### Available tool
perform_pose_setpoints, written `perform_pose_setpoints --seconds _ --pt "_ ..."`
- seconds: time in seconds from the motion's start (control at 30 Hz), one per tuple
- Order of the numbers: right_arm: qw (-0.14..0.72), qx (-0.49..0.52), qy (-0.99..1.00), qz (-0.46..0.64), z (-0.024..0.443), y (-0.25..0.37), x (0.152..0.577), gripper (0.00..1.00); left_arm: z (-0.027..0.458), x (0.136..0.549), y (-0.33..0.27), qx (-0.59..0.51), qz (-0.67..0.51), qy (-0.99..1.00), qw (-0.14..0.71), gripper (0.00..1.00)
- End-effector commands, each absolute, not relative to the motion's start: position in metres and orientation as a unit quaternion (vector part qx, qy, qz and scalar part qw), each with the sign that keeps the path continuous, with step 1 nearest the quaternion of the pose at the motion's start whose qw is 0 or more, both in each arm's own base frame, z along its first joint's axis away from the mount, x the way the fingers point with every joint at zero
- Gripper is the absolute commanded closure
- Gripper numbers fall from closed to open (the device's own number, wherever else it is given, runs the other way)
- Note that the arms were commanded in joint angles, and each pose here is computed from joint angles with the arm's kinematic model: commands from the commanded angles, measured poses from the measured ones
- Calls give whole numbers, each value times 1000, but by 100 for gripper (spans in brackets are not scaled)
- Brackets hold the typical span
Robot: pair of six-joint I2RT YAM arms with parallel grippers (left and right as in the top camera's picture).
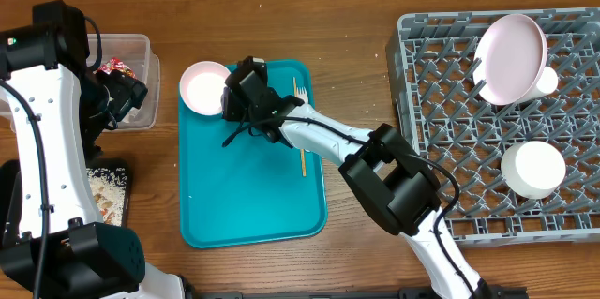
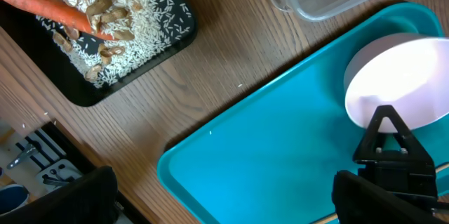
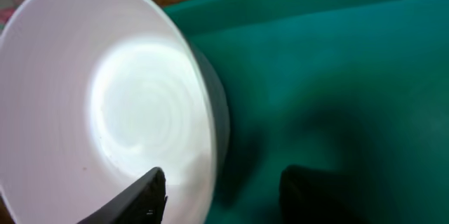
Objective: Sort waste into correct bins and load items into the dishwasher
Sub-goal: 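Lower the right gripper onto the pink bowl rim and grasp it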
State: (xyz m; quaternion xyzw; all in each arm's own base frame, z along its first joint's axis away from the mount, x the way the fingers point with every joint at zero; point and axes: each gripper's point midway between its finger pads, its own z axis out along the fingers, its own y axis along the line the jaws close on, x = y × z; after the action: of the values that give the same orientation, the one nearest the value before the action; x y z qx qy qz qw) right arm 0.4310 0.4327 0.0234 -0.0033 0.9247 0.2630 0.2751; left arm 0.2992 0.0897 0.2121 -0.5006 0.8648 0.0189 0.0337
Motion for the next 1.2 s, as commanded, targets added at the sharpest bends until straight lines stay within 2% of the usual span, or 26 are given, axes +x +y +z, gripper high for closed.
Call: perform_pose_setpoints --seconds 0.0,0.03,0.1,0.2,0.33,0.43,0.47,0.53,0.6,0.73,0.8,0.87,0.9,0.97,1.17 --pt "276 2 927 252 33 434 438 60 211 300 89 -498 23 866 32 0" --pt "274 5 930 245 36 431 440 63 211 300 89 -499 23 866 32 0" --pt "264 14 940 217 47 418 446 78 211 300 89 -499 23 866 32 0" --pt "251 27 951 179 66 399 450 83 211 300 89 -499 23 866 32 0" --pt "240 55 964 100 96 356 454 85 211 300 89 -499 23 866 32 0" --pt "222 76 971 37 109 315 452 92 211 300 89 -499 23 866 33 0" --pt "214 79 973 32 111 309 450 95 211 300 89 -499 23 866 32 0" --pt "199 77 976 40 114 309 445 96 211 300 89 -499 23 866 32 0" --pt "181 17 980 86 119 330 438 96 211 300 89 -499 23 866 32 0" --pt "167 -179 947 207 133 399 412 87 211 300 89 -499 23 866 32 0" --pt "175 -242 932 203 134 413 399 80 211 300 89 -499 23 866 32 0" --pt "175 -297 918 196 129 424 384 64 211 300 89 -499 23 866 32 0" --pt "171 -334 907 190 121 433 371 48 211 300 89 -499 23 866 32 0" --pt "159 -375 895 180 106 442 354 31 211 300 89 -499 23 866 32 0" --pt "153 -391 892 166 81 449 351 31 211 300 89 -499 23 866 32 0"
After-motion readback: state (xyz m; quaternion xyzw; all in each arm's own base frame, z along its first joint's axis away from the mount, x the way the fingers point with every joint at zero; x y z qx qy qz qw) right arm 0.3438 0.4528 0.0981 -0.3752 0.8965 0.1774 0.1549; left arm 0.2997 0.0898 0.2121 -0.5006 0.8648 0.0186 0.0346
